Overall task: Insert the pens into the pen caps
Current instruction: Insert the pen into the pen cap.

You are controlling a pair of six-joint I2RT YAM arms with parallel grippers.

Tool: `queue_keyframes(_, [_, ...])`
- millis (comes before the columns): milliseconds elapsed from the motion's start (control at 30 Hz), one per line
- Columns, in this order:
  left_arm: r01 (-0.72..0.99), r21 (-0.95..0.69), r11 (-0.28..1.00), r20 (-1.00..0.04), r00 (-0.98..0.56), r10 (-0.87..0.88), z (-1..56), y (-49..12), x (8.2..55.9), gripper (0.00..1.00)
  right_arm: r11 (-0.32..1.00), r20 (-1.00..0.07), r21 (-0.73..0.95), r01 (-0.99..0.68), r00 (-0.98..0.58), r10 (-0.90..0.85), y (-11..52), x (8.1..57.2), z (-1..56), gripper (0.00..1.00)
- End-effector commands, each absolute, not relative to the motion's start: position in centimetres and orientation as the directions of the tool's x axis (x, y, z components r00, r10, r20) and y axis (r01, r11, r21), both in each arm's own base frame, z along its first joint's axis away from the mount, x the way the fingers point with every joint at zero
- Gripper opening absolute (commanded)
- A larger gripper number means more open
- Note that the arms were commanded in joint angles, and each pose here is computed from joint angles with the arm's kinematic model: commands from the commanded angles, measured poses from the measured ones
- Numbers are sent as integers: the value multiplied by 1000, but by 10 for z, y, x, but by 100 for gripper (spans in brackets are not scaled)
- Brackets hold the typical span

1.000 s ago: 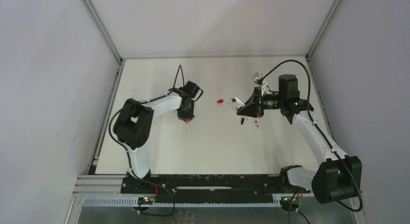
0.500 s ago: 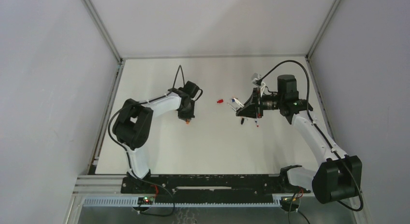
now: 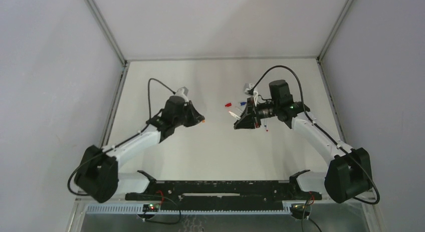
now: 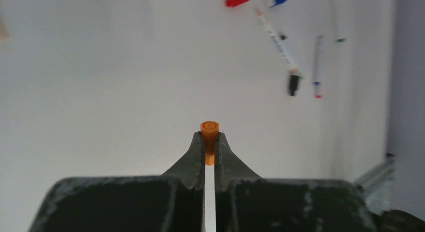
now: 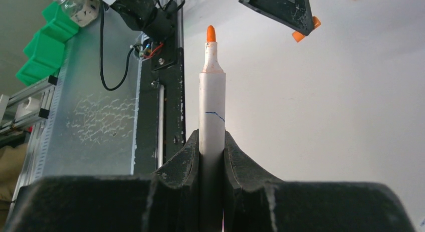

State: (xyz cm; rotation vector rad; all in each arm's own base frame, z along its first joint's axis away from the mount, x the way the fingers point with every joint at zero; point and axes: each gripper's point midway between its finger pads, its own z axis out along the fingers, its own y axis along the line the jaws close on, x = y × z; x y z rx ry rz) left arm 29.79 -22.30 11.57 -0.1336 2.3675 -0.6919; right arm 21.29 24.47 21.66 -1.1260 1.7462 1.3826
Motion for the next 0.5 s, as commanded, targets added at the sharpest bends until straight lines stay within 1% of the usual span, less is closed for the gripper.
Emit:
queue_keyframes(0, [182, -758, 626, -564, -666, -489, 174, -248, 295, 0, 69, -883, 393, -917, -397, -250, 260, 214, 216, 0])
queue_keyframes(100, [221, -822, 525, -538, -603, -589, 205, -246, 290, 0, 97, -878, 390, -916, -401, -261, 268, 216, 210, 0])
queue_keyframes(267, [245, -896, 371, -445, -519, -730, 241, -238, 284, 0, 152, -870, 384, -911, -412, -270, 280, 220, 202, 0])
queue_keyframes(367, [239, -920, 310, -389, -473, -791, 254, -231, 282, 0, 168, -864, 391, -905, -424, -271, 285, 220, 199, 0])
queue_keyframes(467, [237, -932, 274, -355, -444, -823, 264, -227, 280, 0, 189, -856, 399, -897, -438, -273, 291, 220, 195, 0])
